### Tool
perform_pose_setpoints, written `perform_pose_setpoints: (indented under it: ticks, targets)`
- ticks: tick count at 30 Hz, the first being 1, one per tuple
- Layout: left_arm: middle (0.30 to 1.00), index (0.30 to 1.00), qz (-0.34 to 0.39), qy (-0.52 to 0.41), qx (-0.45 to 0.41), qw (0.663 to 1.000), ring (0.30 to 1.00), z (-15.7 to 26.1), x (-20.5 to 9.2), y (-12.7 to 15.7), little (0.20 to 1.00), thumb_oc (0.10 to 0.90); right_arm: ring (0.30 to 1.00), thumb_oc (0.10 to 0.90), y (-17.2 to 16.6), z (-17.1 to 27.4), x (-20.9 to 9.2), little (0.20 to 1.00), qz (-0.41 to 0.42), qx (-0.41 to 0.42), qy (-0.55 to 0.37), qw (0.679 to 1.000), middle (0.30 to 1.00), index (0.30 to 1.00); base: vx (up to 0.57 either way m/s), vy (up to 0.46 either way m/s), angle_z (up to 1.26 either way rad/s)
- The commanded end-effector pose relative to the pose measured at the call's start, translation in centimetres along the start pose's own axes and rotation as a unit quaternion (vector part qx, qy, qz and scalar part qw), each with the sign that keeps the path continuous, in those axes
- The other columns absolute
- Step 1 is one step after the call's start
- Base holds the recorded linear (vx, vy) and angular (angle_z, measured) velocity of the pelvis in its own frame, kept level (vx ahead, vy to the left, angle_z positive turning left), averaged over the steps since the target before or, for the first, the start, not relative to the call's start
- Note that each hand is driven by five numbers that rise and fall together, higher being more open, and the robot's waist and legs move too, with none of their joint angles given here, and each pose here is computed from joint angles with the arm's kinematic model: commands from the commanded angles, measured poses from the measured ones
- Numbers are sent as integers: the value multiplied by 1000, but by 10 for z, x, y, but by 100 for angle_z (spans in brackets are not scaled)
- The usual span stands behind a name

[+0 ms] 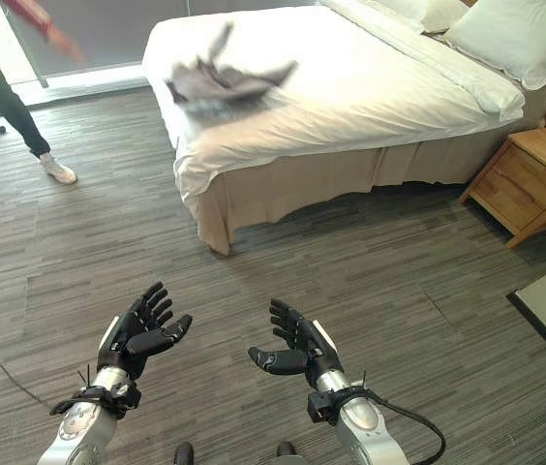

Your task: Pick up bed clothes into laundry basket.

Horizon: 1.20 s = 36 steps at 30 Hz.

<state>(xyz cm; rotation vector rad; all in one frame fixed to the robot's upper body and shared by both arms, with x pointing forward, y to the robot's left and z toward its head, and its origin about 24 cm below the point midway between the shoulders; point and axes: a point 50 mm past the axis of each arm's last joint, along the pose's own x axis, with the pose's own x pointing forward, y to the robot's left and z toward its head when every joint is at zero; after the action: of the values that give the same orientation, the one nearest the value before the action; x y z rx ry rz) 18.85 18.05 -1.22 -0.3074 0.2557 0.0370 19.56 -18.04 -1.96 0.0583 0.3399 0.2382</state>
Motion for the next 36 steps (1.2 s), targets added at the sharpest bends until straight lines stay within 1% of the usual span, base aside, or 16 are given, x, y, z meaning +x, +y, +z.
perform_pose_setpoints:
  ticks: [1,10,11,12,13,15,17,19,23,24,25,27,31,33,36]
  targets:
    - [900,900,-20,-122,20,992,900,47,11,-2,900,800,900,800,14,45,13,900,28,17,-125,992,900,900,13,9,-4]
    - [900,900,-18,-123,25,992,900,48,12,0,900,800,900,800,13,44,11,900,23,12,-124,992,900,900,0,0,0]
    - [900,900,26,-161,41,986,900,67,12,30,900,800,900,800,-23,57,5,900,-19,-10,-136,990,900,900,-27,66,-5]
    - [900,900,25,-161,52,985,900,67,15,26,900,800,900,800,-26,61,1,900,-41,-16,-155,987,900,900,-23,65,-9]
    - [900,900,25,-161,52,985,900,67,15,26,900,800,900,800,-26,61,1,900,-41,-16,-155,987,900,900,-73,95,2]
    - [900,900,6,-173,45,984,900,71,19,15,900,800,900,800,-25,54,3,900,-69,11,-154,986,900,900,-73,66,9]
    - [900,900,1,-177,50,983,900,73,20,12,900,800,900,800,-24,53,4,900,-72,12,-151,986,900,900,-22,43,11]
    - [900,900,-2,-187,59,981,900,79,20,10,900,800,900,800,-23,62,7,900,-73,3,-165,984,900,900,-19,45,17]
    - [900,900,21,-176,87,980,900,76,17,19,900,800,900,800,-23,87,19,900,-76,-6,-206,976,900,900,-17,85,14]
    - [900,900,21,-176,87,980,900,76,17,19,900,800,900,800,-23,87,20,900,-76,-6,-206,976,900,900,34,157,16]
    - [900,900,47,-177,92,979,900,77,14,30,900,800,900,800,-23,103,23,900,-85,11,-241,967,900,900,43,173,15]
    - [900,900,64,-184,98,976,900,82,14,36,900,800,900,800,-17,108,28,900,-75,26,-252,965,900,900,43,237,12]
    - [900,900,69,-193,103,973,900,89,23,36,900,800,900,800,-7,98,30,900,-52,7,-225,973,900,900,78,232,13]
    - [900,900,49,-198,115,972,900,93,28,28,900,800,900,800,-3,89,28,900,-49,3,-210,976,900,900,189,267,28]
    - [900,900,33,-200,100,974,900,93,31,22,900,800,900,800,-8,85,25,900,-59,5,-205,977,900,900,193,44,22]
